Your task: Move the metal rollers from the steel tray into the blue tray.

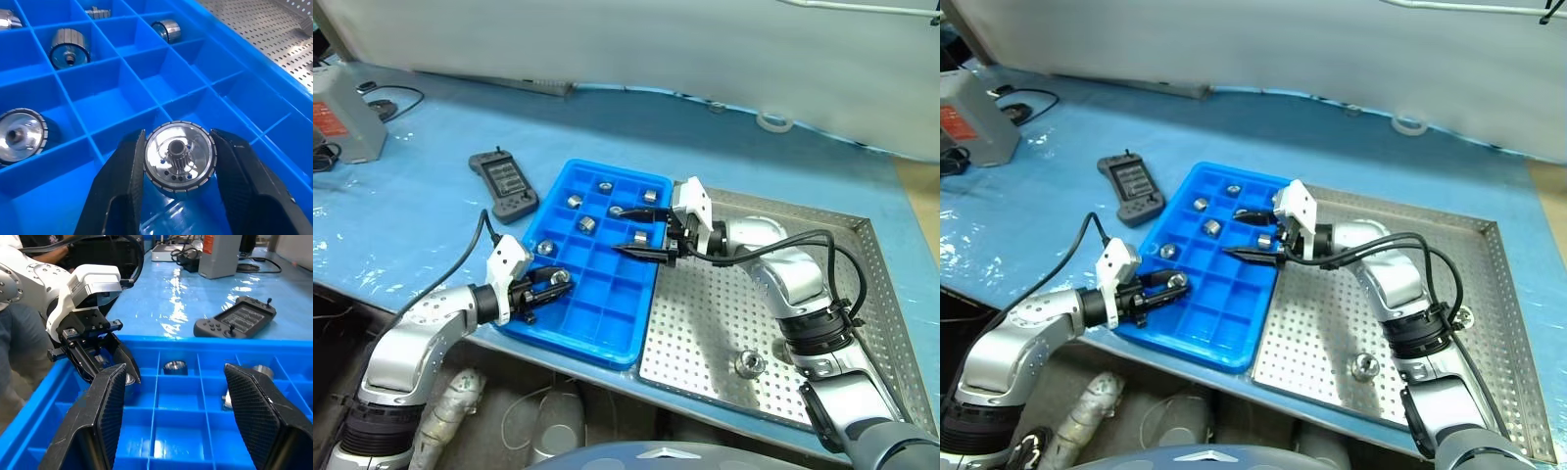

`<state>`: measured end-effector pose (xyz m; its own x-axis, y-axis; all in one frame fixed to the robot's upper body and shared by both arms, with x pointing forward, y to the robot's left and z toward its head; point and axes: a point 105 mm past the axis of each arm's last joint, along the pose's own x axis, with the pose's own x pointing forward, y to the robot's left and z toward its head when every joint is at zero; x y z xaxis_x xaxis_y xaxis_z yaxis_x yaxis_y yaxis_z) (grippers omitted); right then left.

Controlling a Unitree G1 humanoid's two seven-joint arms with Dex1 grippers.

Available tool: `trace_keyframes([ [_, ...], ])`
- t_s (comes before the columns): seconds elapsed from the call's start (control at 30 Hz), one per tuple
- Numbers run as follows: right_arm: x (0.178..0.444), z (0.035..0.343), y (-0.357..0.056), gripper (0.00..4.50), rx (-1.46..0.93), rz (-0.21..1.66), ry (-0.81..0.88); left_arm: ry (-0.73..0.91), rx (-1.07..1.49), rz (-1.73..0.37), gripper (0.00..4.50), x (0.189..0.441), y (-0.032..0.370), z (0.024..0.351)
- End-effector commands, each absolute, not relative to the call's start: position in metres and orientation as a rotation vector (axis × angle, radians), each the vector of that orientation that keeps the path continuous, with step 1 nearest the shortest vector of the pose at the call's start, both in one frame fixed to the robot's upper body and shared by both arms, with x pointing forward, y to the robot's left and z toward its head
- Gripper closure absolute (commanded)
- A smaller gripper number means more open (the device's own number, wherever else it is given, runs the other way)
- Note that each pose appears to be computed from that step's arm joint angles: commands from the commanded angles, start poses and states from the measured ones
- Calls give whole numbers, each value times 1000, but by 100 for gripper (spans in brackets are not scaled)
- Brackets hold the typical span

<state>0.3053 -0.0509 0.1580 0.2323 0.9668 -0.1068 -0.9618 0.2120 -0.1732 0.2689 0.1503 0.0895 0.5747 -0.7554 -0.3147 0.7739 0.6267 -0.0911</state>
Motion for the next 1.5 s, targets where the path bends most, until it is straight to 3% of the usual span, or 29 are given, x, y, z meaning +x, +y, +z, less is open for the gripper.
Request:
trace_keyframes([
  [0.03, 314, 154, -65, 119, -243, 1293, -65, 321, 65, -887, 280, 275, 148, 96],
  [0.27, 332, 113, -84, 119, -244, 1227, -37, 316, 110, -893, 55, 285, 147, 99],
  [0.43, 342, 98, -102, 119, -246, 1171, -27, 269, 128, -950, 55, 297, 147, 112],
  [0.6, 332, 97, -117, 119, -255, 1148, -5, 128, 122, -1115, 55, 301, 125, 150],
  [0.77, 285, 91, -138, 119, -297, 1115, 88, 103, 150, -1300, 55, 302, 89, 156],
  [0.93, 243, 99, -194, 119, -364, 841, 119, 82, 172, -1383, 55, 318, 52, 150],
  [1.1, 251, 167, -268, 119, -393, 427, 2, 59, 132, -1431, 55, 327, 29, 150],
  [1.17, 253, 179, -271, 119, -413, 374, 0, 54, 125, -1456, 55, 327, 23, 149],
  [1.5, 269, 151, -255, 119, -339, 314, 80, 47, 122, -1485, 55, 328, 15, 148],
])
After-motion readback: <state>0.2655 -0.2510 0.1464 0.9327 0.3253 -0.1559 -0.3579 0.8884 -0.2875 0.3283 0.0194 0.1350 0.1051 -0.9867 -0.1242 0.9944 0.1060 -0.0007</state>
